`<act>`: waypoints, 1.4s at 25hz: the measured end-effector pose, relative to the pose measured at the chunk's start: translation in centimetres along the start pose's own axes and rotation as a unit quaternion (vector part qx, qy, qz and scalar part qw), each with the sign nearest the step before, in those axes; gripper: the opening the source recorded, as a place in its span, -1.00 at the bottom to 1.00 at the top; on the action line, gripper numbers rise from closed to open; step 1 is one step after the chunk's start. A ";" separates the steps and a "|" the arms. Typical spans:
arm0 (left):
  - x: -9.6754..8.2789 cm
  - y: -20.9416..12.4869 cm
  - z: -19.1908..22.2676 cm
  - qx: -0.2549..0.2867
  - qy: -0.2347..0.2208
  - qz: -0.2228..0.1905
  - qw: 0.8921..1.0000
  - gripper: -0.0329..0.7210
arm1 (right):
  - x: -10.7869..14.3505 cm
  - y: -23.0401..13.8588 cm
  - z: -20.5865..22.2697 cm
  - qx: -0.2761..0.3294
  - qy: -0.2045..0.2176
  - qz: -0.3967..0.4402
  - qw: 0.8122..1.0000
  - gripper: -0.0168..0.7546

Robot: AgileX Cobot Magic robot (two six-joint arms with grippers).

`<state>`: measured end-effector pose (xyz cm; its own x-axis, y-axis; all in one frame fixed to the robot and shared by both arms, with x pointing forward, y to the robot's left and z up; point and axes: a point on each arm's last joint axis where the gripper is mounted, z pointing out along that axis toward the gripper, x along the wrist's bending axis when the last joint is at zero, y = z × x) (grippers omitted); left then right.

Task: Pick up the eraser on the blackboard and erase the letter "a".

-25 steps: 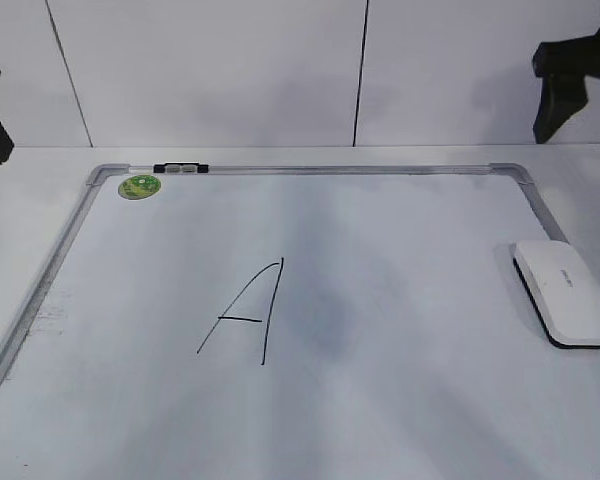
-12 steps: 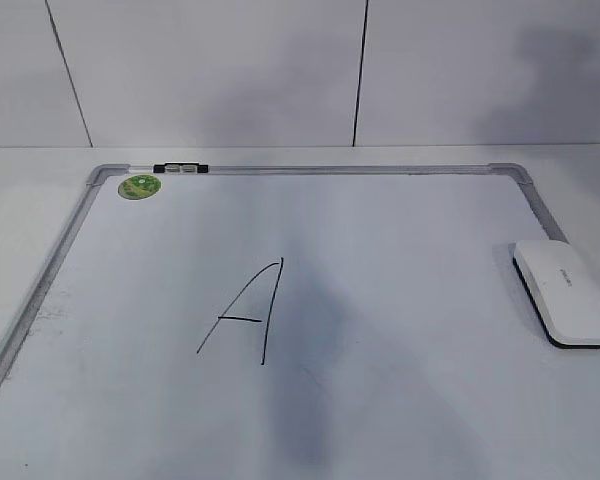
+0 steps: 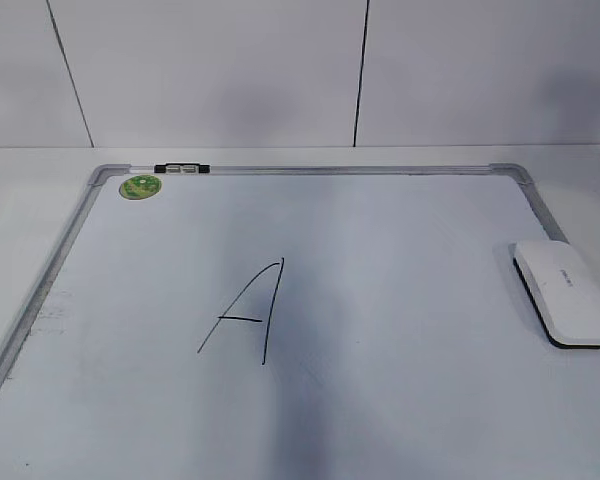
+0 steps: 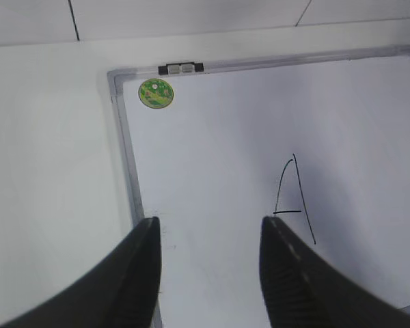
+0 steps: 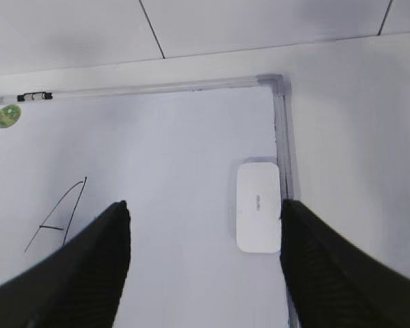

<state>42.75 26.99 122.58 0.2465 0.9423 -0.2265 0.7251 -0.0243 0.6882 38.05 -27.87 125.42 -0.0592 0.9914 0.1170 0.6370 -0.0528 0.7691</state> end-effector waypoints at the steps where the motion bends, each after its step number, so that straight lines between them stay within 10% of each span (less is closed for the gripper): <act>1: -0.3 -0.4 -1.0 -0.013 0.003 0.006 1.000 0.03 | 0.0 -0.7 -0.3 0.002 0.002 -0.002 1.000 0.40; 12: -2.5 -6.1 -5.5 -0.055 -0.015 0.035 0.998 -0.10 | -0.9 -8.5 -5.4 -0.050 0.011 -0.006 0.999 0.40; 35: -1.0 -19.6 -1.5 0.001 -0.020 0.051 0.998 -0.13 | -3.1 -21.1 -3.8 -0.060 -0.010 -0.041 0.997 0.40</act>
<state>27.37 27.06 110.37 0.3451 0.9206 -0.1830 0.6962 -0.1203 0.7077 21.83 -30.30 111.20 -0.0904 0.9952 0.0386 0.5341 0.0157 0.8453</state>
